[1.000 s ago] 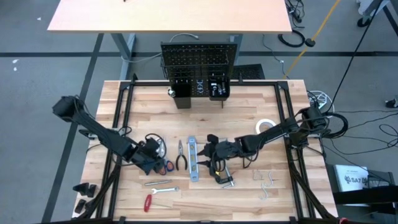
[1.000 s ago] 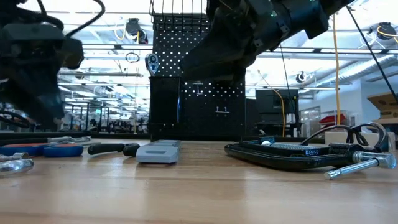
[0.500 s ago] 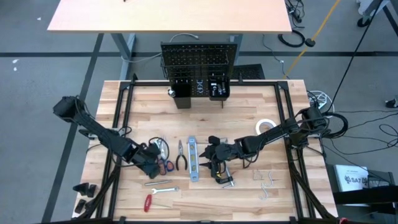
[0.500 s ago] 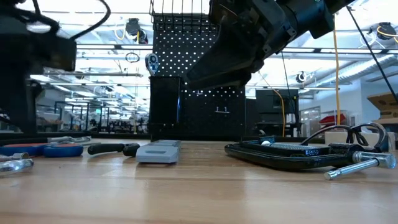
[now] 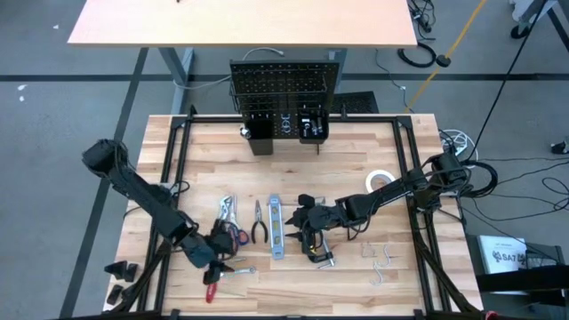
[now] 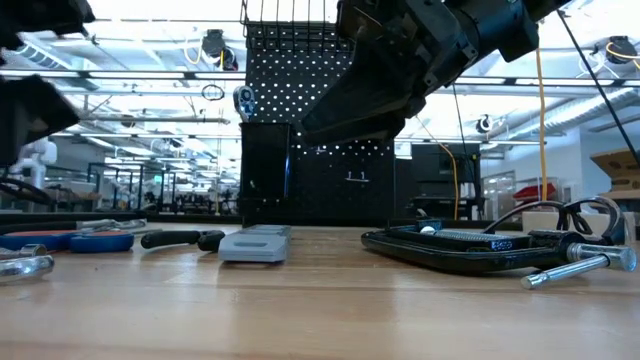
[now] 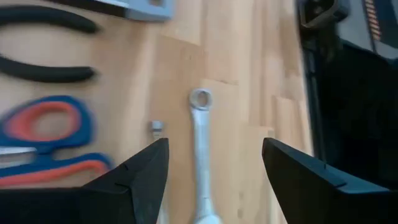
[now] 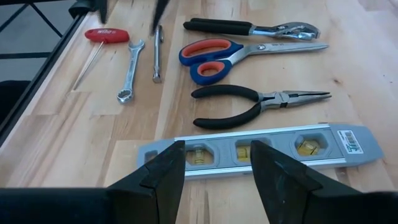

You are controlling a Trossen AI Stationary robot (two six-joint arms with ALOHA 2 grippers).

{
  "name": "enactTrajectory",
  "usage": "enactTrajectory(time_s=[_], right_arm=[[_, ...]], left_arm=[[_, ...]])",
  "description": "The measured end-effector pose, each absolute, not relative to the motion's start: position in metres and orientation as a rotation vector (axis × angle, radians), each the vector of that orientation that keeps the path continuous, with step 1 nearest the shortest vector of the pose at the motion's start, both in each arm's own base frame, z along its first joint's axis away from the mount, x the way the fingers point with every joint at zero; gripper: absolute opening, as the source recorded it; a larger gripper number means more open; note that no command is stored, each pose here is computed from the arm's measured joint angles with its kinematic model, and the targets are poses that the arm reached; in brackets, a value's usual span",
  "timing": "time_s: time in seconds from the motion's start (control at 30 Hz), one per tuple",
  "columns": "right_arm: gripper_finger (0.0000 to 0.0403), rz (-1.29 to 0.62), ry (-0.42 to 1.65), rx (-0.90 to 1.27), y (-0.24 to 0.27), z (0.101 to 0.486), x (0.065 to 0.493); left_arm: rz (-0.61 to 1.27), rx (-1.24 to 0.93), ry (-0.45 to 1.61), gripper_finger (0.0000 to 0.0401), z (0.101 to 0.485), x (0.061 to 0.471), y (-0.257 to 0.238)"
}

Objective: Hang tools onto peg board
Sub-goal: Put the wrench into the left black bin on the peg board

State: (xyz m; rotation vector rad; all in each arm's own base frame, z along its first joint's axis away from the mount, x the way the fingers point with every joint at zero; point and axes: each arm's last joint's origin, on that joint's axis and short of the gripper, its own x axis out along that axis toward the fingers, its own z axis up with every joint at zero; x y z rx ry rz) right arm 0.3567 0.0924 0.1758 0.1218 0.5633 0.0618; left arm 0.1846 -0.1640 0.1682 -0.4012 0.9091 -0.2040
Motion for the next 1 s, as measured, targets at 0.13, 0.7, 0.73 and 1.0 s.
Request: enactTrajectory(time_s=[0.13, 0.7, 0.73, 1.0], right_arm=[[0.0173, 0.062, 0.562, 0.122, 0.092, 0.176, 0.357], [0.0173, 0.065, 0.548, 0.126, 0.093, 0.177, 0.357], [0.0173, 0.067, 0.548, 0.126, 0.093, 0.177, 0.357], [0.0173, 0.074, 0.548, 0.11, 0.095, 0.177, 0.357]], left_arm=[[-0.209, -0.382, 0.929, 0.0251, 0.158, 0.193, -0.178], [-0.098, -0.137, 1.09, 0.0162, 0.128, 0.223, -0.209], [-0.089, -0.128, 1.087, 0.016, 0.126, 0.223, -0.21], [-0.034, -0.005, 1.119, 0.0122, 0.106, 0.221, -0.212]])
